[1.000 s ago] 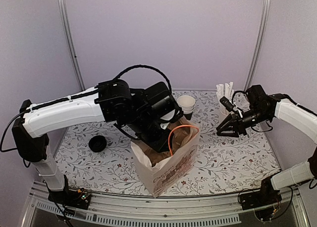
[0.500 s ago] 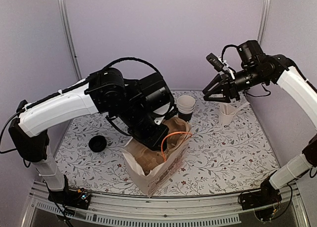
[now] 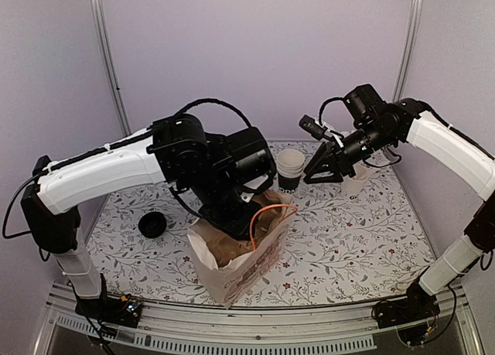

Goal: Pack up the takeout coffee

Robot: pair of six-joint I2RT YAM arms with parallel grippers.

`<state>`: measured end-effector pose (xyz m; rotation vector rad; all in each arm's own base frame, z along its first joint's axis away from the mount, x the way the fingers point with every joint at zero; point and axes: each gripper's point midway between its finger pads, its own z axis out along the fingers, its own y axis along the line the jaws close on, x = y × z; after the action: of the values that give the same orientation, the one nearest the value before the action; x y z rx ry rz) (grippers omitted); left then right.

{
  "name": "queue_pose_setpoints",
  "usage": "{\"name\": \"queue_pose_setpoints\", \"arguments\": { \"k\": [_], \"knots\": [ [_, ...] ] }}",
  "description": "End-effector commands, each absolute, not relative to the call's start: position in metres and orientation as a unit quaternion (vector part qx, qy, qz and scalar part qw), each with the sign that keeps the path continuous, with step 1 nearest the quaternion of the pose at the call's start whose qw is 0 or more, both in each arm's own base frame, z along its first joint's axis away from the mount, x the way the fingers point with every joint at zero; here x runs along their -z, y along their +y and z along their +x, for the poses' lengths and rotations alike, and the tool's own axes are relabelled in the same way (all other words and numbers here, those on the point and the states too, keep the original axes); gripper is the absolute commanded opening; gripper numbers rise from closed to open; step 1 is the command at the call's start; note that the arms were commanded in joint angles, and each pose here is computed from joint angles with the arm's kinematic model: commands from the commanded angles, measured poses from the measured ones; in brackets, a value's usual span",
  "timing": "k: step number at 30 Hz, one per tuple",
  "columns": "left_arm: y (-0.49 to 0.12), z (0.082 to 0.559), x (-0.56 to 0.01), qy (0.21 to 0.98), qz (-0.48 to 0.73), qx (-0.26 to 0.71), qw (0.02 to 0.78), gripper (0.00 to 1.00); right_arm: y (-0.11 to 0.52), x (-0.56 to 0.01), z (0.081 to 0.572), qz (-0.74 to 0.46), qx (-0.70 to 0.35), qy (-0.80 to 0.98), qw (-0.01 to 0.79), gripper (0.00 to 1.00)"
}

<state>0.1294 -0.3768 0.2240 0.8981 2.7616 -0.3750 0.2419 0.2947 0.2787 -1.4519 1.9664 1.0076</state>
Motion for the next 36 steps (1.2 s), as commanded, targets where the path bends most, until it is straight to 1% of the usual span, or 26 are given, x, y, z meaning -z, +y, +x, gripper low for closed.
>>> {"name": "queue_pose_setpoints", "arguments": {
  "k": [1, 16, 20, 23, 36],
  "knots": [
    [-0.360, 0.138, -0.189, 0.945, 0.310, 0.059, 0.082, 0.22, 0.295, -0.296, 0.234, -0.537, -0.383, 0.703, 0.267, 0.43],
    [-0.342, 0.147, -0.142, 0.942, 0.330, -0.017, 0.059, 0.21, 0.297, -0.279, 0.236, -0.535, -0.383, 0.710, 0.251, 0.44],
    [-0.351, 0.151, -0.133, 0.939, 0.335, 0.000, 0.071, 0.21, 0.295, -0.278, 0.235, -0.535, -0.377, 0.712, 0.253, 0.44],
    [-0.355, 0.147, -0.116, 0.939, 0.340, 0.012, 0.058, 0.21, 0.293, -0.274, 0.235, -0.534, -0.372, 0.716, 0.253, 0.44],
    [-0.340, 0.142, -0.065, 0.939, 0.343, -0.024, 0.028, 0.21, 0.291, -0.267, 0.235, -0.532, -0.365, 0.722, 0.249, 0.45]
  ]
}}
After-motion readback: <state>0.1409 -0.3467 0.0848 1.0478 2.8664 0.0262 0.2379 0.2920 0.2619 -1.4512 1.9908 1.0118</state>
